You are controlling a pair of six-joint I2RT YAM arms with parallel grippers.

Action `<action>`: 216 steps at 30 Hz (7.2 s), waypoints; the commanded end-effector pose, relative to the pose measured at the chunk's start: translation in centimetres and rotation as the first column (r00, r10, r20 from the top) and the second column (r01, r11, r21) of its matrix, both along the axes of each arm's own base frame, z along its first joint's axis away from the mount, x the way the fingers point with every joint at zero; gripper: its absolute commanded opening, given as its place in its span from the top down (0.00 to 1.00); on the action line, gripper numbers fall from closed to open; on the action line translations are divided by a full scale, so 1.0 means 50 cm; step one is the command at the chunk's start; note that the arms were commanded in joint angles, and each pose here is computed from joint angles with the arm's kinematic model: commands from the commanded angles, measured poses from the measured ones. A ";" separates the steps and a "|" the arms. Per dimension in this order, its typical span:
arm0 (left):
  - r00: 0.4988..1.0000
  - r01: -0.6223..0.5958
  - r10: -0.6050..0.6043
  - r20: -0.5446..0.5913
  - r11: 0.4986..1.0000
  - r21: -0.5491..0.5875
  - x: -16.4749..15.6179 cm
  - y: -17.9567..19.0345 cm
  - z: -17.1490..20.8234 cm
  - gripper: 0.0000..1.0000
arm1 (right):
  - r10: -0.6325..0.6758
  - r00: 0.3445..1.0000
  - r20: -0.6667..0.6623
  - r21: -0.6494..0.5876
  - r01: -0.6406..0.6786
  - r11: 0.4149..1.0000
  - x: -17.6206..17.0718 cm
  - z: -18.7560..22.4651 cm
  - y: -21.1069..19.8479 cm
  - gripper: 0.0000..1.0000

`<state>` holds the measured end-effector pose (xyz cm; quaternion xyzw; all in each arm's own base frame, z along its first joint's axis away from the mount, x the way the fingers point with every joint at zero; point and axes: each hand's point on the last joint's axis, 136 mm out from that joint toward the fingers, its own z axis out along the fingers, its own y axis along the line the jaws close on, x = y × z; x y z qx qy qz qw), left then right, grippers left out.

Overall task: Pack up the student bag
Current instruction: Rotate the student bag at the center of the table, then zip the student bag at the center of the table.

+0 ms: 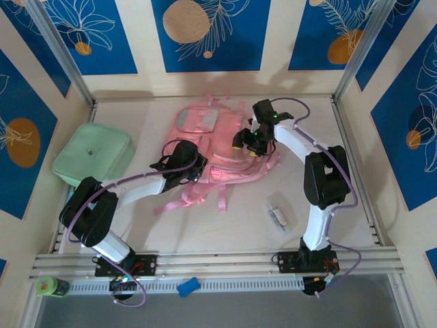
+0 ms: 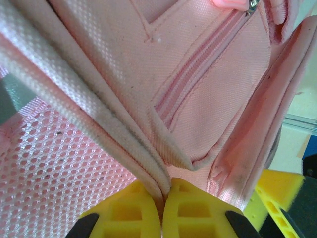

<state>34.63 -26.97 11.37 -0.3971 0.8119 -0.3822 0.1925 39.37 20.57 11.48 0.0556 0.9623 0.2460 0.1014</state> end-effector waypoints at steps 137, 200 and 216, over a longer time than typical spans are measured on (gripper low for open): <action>0.974 0.158 -0.173 0.147 0.982 0.108 0.083 0.053 0.082 1.00 | 0.193 0.979 0.070 -0.428 -0.145 0.892 -0.205 -0.058 -0.028 1.00; 0.980 0.146 -0.171 0.105 0.966 0.214 0.091 0.136 0.009 1.00 | 0.321 0.945 0.062 -0.431 -0.265 0.862 -0.251 -0.014 0.081 1.00; 0.922 0.313 -0.359 0.143 0.911 0.268 0.190 0.166 0.092 0.76 | 0.327 0.936 0.127 -0.281 -0.283 0.917 -0.228 0.056 0.146 1.00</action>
